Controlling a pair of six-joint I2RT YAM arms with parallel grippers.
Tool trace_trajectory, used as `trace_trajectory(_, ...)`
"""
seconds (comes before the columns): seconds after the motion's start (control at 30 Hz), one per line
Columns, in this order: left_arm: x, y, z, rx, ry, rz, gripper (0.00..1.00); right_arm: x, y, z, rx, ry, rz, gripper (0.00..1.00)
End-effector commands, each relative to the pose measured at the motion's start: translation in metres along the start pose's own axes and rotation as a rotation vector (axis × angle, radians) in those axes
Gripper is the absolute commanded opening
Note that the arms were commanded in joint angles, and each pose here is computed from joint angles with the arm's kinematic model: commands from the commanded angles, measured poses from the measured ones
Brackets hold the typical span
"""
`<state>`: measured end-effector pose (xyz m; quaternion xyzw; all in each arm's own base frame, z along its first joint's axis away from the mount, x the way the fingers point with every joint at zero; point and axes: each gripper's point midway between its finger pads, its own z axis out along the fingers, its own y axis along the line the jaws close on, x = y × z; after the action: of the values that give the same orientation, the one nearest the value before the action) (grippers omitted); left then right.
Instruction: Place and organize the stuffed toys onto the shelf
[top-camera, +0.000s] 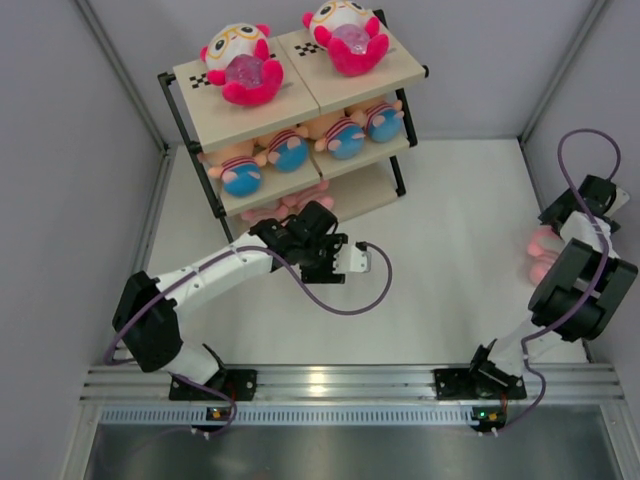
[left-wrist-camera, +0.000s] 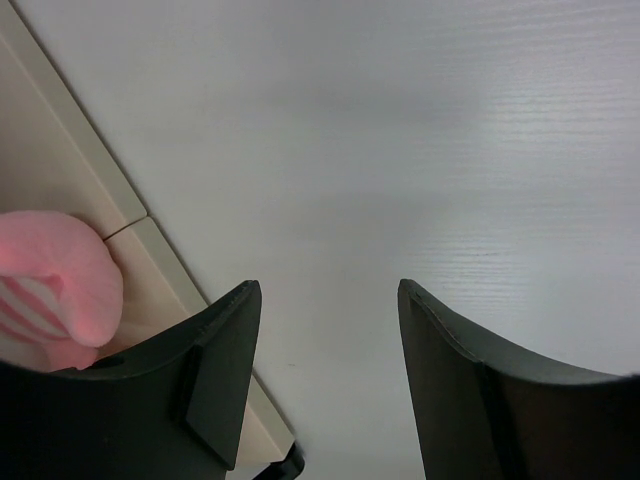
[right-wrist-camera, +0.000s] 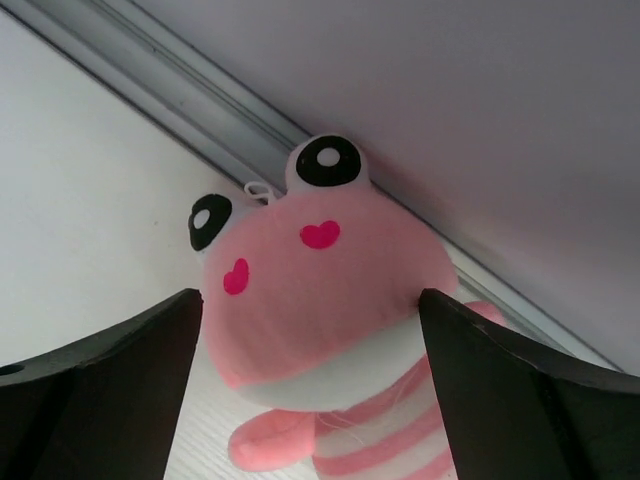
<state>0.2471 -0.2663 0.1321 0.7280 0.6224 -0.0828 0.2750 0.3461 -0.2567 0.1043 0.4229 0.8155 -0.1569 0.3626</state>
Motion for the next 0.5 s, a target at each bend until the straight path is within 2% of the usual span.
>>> trace_trajectory(0.0, -0.023, 0.007, -0.009, -0.001, -0.057, -0.029, 0.63, -0.002, 0.01, 0.012, -0.038, 0.003, 0.02, 0.88)
trace_trajectory(0.03, -0.024, 0.007, -0.009, 0.0, -0.058, -0.033, 0.63, 0.002, 0.01, 0.014, -0.039, 0.011, 0.017, 0.84)
trace_trajectory(0.07, -0.024, 0.006, -0.011, 0.003, -0.055, -0.038, 0.63, 0.008, 0.011, 0.016, -0.039, 0.023, 0.014, 0.69)
trace_trajectory(0.17, -0.031, 0.006, -0.017, 0.0, -0.067, -0.044, 0.63, 0.017, 0.011, 0.013, -0.032, 0.042, 0.03, 0.37)
trace_trajectory(0.2, -0.033, 0.006, -0.02, -0.001, -0.073, -0.046, 0.63, 0.011, 0.011, 0.004, -0.033, 0.019, 0.039, 0.12)
trace_trajectory(0.23, -0.034, 0.005, -0.022, -0.002, -0.076, -0.052, 0.63, 0.008, 0.011, -0.002, -0.033, 0.004, 0.048, 0.0)
trace_trajectory(0.33, -0.038, 0.001, -0.032, 0.0, -0.086, -0.069, 0.63, -0.002, 0.021, -0.041, -0.089, -0.058, 0.067, 0.0)
trace_trajectory(0.47, -0.045, -0.01, -0.043, 0.015, -0.108, -0.07, 0.63, 0.01, 0.047, -0.108, -0.227, -0.081, 0.104, 0.0)
